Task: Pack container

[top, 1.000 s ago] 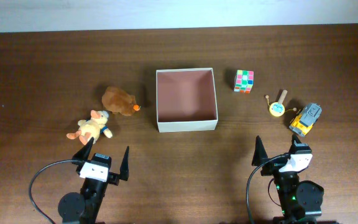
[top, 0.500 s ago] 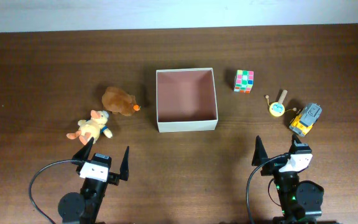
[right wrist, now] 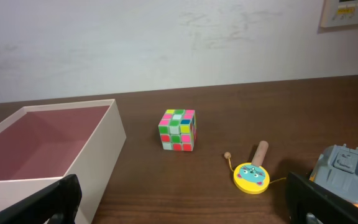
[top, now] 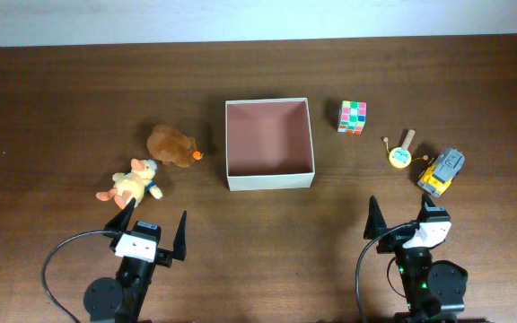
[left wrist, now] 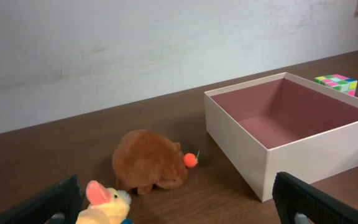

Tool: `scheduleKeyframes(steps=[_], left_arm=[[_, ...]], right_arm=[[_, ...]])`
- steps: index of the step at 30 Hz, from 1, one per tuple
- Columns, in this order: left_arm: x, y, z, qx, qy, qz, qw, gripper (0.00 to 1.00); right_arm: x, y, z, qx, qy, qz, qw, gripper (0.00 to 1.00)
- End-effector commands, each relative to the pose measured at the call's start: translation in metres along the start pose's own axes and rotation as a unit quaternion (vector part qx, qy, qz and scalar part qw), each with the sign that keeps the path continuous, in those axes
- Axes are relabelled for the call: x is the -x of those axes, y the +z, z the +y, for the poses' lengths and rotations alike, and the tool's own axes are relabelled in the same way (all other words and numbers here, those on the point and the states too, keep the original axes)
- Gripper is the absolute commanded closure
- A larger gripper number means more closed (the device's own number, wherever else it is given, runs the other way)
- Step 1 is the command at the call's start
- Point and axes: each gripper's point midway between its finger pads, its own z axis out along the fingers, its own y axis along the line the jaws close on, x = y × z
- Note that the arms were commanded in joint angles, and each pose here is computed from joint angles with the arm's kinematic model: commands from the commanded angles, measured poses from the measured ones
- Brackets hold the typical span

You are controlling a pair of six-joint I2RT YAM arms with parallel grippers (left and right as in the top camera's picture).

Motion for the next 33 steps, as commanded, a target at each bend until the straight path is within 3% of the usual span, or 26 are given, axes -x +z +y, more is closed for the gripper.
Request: scheduleKeyframes(steps=[1, 18, 27, 33], left_arm=[[-0.001, 0.000, -0.001, -0.003, 0.005, -0.001, 1.000, 0.01], [-0.001, 0.000, -0.001, -0.003, 0.005, -0.001, 1.000, 0.01], [-0.001, 0.000, -0.001, -0.003, 0.005, -0.001, 1.000, 0.01], [-0.001, 0.000, -0.001, -0.003, 0.005, -0.001, 1.000, 0.01]], right_arm=[[-0.002, 0.000, -0.001, -0.003, 0.000, 0.000, 1.000, 0.01], [0.000, 0.000, -0.001, -0.003, -0.001, -0.004, 1.000, 0.01], [0.030, -0.004, 0.010, 0.023, -0.003, -0.038, 0.999, 0.01], [0.090, -0.011, 0.026, 0.044, 0.004, 0.008, 0.999, 0.01]])
